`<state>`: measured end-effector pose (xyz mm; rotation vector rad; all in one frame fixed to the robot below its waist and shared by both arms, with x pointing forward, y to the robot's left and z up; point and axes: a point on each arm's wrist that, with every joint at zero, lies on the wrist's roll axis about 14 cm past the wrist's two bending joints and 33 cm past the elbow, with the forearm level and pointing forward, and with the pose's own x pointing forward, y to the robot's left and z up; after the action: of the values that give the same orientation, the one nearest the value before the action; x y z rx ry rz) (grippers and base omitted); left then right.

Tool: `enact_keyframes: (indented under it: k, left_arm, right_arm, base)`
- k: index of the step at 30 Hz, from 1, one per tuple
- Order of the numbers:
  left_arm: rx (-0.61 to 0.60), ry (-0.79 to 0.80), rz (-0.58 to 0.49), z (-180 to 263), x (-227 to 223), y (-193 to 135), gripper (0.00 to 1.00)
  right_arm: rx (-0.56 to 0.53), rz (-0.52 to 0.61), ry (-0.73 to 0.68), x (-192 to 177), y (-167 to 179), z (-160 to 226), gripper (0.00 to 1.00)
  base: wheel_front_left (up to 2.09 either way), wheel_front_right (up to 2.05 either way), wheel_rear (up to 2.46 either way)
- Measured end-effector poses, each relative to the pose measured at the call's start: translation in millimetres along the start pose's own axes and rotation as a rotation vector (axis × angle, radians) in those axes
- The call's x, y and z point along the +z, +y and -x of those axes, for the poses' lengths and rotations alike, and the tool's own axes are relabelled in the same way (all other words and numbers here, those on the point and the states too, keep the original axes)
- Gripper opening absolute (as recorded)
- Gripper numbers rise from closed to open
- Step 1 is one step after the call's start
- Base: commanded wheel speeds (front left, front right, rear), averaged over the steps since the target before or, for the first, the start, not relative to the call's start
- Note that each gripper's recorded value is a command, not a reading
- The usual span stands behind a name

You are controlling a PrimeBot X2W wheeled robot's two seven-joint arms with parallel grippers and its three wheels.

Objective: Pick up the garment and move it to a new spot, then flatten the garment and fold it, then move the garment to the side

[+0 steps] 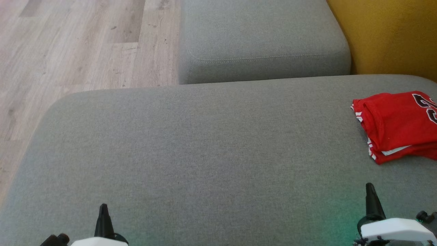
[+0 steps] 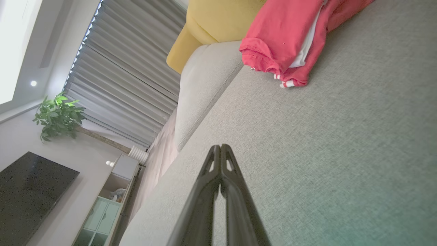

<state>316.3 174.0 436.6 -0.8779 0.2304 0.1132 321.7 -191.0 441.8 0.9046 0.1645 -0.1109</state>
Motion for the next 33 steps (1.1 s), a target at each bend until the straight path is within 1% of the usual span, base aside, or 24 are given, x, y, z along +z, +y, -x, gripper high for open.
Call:
enact_keyframes:
  k: [9,23,27,33]
  left_arm:
    - [-0.009,-0.003,0.108,-8,7,-3,0.00]
    - [-0.035,-0.006,0.274,-19,17,-9,0.00]
    - [-0.045,-0.003,0.308,-21,17,-11,0.00]
    - [-0.060,0.001,0.377,-26,20,-14,0.00]
  right_arm:
    - [-0.011,-0.106,0.003,3,-2,-4,0.00]
    - [-0.001,-0.268,-0.006,11,3,-15,0.00]
    - [-0.001,-0.301,-0.004,12,3,-17,0.00]
    - [0.023,-0.370,-0.019,20,11,-25,0.00]
  base:
    - [0.00,0.00,0.00]
    - [0.00,0.00,0.00]
    - [0.00,0.00,0.00]
    - [0.00,0.00,0.00]
